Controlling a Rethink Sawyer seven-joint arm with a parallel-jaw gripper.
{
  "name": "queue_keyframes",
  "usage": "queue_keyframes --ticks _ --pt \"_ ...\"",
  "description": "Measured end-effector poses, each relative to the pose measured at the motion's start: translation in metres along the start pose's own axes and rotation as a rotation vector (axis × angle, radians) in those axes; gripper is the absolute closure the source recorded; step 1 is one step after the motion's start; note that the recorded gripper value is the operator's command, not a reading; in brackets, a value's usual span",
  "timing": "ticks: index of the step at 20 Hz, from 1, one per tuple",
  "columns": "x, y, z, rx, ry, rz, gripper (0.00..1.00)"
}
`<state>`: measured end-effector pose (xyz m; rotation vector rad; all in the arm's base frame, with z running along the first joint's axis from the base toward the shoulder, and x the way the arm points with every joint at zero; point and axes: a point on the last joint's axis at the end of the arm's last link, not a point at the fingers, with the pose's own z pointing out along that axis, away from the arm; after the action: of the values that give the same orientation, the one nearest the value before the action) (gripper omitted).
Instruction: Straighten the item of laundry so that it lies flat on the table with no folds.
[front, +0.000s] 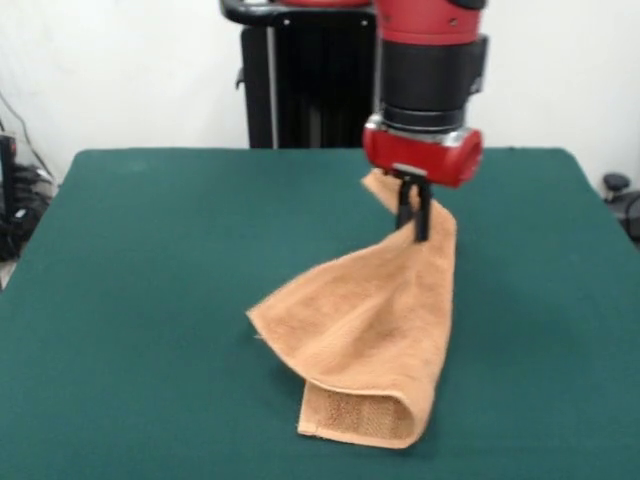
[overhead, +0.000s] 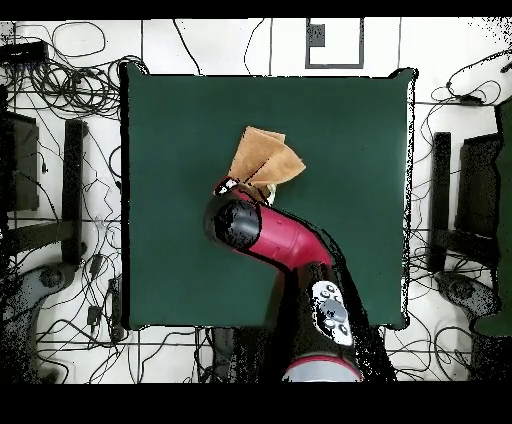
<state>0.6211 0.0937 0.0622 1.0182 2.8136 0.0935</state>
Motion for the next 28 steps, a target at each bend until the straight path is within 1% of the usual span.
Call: queue_keyframes --ticks 4,10,15,19,23,25,26,28 --pt "0.016 0.018 -0.003 -0.005 0.013 0.006 1.0" --pt "0.032 0.034 -0.006 -0.006 0.036 0.031 1.0" --pt "0.035 0.042 -0.009 -0.002 0.038 0.068 1.0" --pt "0.035 0.052 -0.012 0.001 0.026 0.096 1.0" --pt "0.03 0.071 -0.01 -0.011 0.007 0.12 1.0" --pt "0.028 0.077 -0.007 -0.014 -0.003 0.122 1.0" --pt "0.027 0.08 -0.006 -0.015 -0.008 0.122 0.0" --pt "0.025 0.084 -0.004 -0.013 -0.018 0.118 0.0"
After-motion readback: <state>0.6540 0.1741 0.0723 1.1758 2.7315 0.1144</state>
